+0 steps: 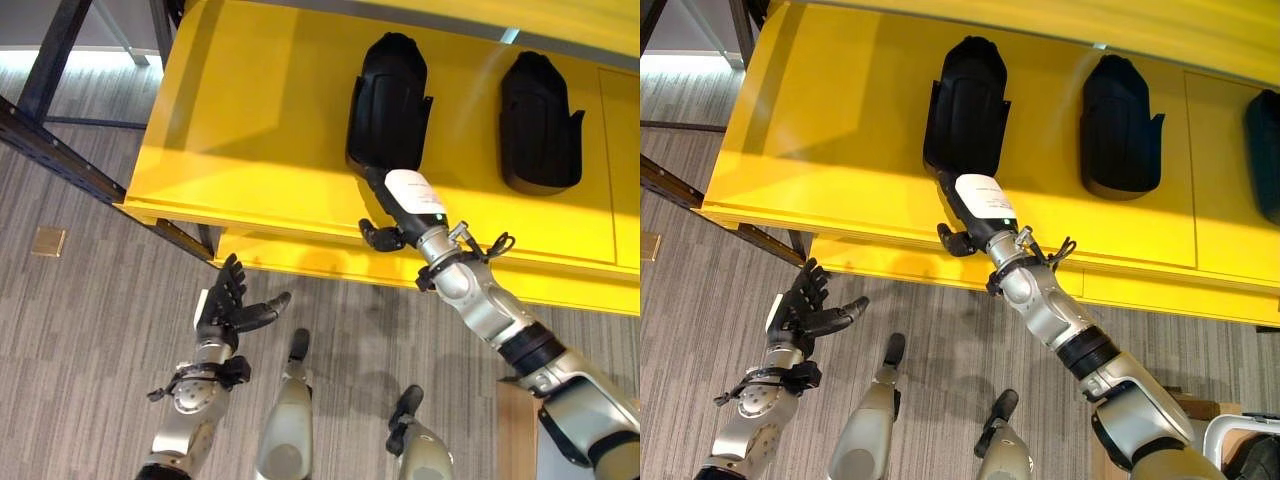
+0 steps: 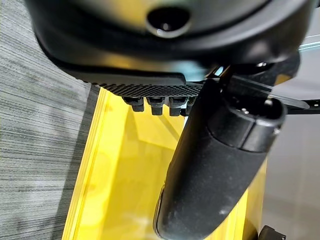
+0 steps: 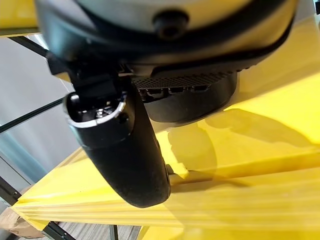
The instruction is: Move parts from the plastic box to the shelf.
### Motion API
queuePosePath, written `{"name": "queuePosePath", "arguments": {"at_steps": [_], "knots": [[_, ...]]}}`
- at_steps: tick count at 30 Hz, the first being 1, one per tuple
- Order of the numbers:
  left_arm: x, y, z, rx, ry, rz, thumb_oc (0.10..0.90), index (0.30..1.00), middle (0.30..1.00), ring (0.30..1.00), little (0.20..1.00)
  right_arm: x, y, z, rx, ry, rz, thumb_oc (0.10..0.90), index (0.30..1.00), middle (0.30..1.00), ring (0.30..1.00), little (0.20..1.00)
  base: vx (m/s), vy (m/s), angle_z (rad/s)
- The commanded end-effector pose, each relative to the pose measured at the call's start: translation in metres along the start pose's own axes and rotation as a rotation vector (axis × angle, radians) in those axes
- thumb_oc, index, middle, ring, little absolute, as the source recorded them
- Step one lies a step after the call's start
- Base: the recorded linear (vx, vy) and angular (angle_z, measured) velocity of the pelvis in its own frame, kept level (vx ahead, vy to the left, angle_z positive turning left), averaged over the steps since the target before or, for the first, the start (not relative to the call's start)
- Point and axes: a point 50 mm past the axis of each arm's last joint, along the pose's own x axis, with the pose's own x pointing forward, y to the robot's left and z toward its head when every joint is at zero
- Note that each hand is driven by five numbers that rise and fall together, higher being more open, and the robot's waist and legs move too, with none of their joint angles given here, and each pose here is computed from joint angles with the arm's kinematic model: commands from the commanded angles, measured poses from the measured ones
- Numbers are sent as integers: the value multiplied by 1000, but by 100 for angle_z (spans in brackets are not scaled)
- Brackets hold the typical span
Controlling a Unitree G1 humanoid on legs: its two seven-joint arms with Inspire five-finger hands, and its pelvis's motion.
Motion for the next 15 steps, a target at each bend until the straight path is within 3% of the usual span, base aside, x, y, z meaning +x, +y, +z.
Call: {"name": "queuePosePath", "arguments": {"at_steps": [1,15], "knots": [[0,6,28,11,-174,18,900,1000,1000,1000,1000,3,-27,9,-27,-79,-108,900,1000,1000,1000,1000,0,0,0],[0,7,27,18,-168,20,900,1000,1000,1000,1000,1,-38,7,-49,-81,-144,900,1000,1000,1000,1000,-1,0,0]]}}
